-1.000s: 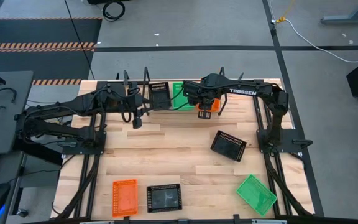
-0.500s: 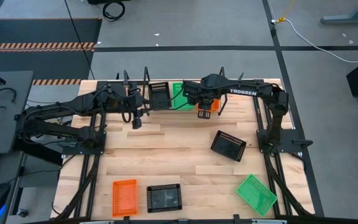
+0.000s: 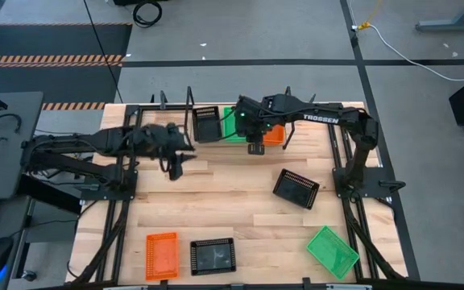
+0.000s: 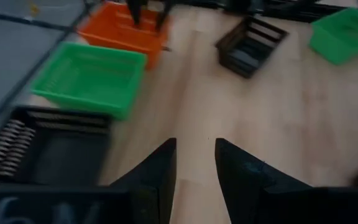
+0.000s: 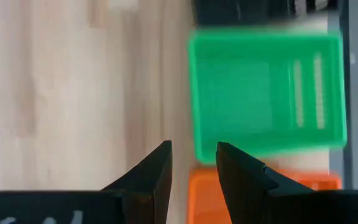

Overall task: Stack baskets on shelf by color
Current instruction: Stack the bottom black bin on the black bin on the shelf

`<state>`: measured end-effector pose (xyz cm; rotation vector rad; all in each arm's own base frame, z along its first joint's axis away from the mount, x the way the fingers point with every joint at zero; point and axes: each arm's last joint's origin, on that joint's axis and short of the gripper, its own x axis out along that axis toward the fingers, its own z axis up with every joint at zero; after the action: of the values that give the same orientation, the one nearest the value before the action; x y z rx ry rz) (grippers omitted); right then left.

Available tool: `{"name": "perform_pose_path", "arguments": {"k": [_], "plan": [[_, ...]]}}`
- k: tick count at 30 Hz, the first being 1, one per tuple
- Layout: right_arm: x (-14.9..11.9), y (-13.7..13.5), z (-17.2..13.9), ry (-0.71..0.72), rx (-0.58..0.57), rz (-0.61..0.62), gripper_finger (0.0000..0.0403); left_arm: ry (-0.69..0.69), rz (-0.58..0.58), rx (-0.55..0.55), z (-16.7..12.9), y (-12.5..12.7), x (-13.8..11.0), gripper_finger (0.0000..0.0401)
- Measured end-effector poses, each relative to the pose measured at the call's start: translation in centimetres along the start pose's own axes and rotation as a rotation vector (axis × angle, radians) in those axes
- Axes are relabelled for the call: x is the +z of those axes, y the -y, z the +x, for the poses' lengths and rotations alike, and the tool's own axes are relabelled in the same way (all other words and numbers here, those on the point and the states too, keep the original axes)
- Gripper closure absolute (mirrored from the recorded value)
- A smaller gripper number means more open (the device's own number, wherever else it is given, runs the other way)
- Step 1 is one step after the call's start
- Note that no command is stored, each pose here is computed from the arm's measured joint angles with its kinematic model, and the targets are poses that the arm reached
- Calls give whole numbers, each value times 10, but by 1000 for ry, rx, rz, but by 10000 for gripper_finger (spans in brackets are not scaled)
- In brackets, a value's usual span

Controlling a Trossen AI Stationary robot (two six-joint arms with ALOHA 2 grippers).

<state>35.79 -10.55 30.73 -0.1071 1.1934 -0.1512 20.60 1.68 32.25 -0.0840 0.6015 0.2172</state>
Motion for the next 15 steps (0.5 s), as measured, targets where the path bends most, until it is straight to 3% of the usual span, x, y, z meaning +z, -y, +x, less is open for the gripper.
{"name": "perform_pose_path", "arguments": {"k": [7,15], "plan": [[-5,7,-27,73,-27,26,273,-52,129,-136,3,58,-12,284],[-12,-12,-45,68,73,8,273,-180,407,-225,20,114,-41,285]]}}
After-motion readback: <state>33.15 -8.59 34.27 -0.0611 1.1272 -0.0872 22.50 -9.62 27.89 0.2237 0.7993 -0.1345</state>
